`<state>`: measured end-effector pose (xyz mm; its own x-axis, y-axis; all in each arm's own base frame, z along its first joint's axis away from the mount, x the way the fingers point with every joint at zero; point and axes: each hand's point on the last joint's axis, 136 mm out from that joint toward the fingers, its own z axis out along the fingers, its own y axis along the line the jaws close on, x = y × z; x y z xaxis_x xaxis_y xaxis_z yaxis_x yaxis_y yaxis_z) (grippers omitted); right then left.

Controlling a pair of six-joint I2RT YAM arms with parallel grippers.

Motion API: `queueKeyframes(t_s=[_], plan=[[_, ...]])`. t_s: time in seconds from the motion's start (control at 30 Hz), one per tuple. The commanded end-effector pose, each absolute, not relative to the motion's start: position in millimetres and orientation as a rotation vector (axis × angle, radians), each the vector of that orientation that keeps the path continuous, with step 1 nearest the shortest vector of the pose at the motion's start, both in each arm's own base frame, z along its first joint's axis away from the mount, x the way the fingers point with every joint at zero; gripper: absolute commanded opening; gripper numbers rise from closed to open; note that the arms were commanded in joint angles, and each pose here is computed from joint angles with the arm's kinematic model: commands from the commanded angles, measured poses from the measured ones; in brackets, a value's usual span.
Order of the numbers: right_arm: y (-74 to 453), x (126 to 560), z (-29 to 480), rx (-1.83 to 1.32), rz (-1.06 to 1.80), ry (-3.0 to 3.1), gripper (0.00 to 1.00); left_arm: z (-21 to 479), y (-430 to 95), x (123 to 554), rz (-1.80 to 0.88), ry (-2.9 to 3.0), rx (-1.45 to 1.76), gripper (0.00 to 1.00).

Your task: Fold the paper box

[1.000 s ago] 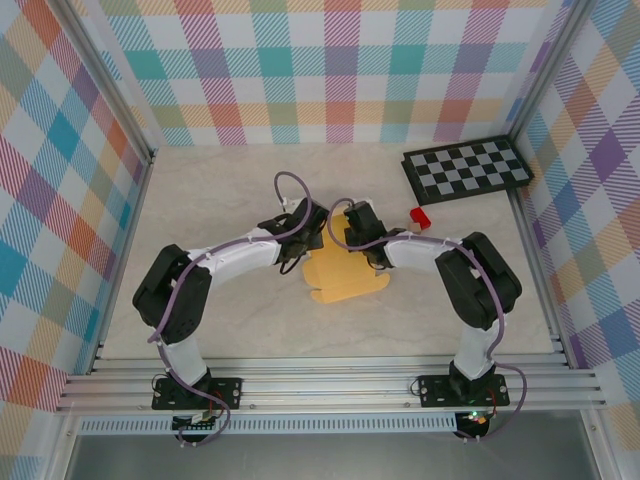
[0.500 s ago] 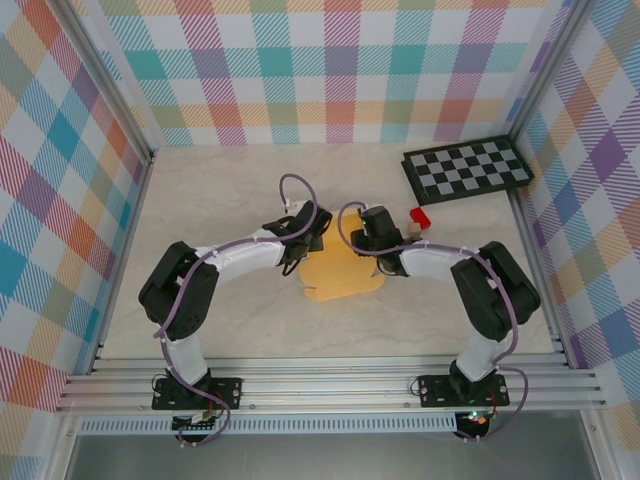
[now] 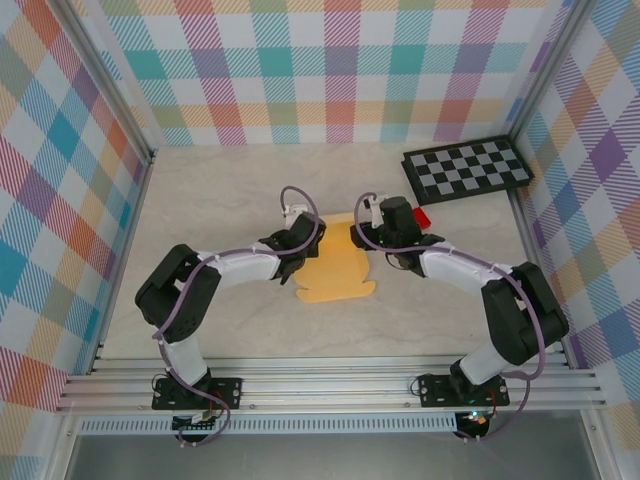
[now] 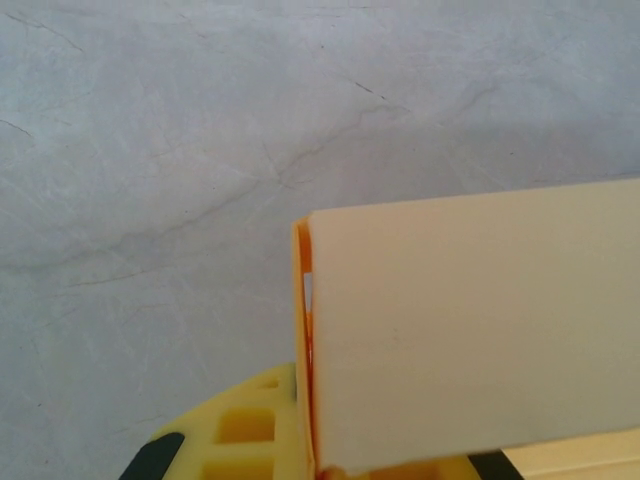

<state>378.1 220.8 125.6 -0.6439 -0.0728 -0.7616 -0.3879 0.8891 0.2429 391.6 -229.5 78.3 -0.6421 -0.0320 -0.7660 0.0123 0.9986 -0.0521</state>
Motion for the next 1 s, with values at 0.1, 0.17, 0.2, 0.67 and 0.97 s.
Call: queueKeyframes(t_s=[0.1,0.17,0.2,0.67,0.97], plan=[[216.9,384.1,151.7,-0.170,0.634,2.289,0.44,91.2,-230.0,392.6,-0.064,2.107,0.091,0.00],[222.0,384.1,151.9,-0.166,0.667,2.310,0.43,88.5,-227.6,392.1,-0.041,2.102,0.098,0.00],[224.6,383.9,152.1,-0.164,0.687,2.314,0.42,86.4,-225.8,391.6,-0.024,2.103,0.101,0.00],[236.8,371.3,118.2,-0.111,0.816,2.424,0.32,80.8,-227.3,380.5,0.042,2.065,0.130,0.00],[228.3,354.7,82.4,-0.082,0.794,2.501,0.19,64.1,-228.9,371.3,0.023,2.094,0.176,0.00]])
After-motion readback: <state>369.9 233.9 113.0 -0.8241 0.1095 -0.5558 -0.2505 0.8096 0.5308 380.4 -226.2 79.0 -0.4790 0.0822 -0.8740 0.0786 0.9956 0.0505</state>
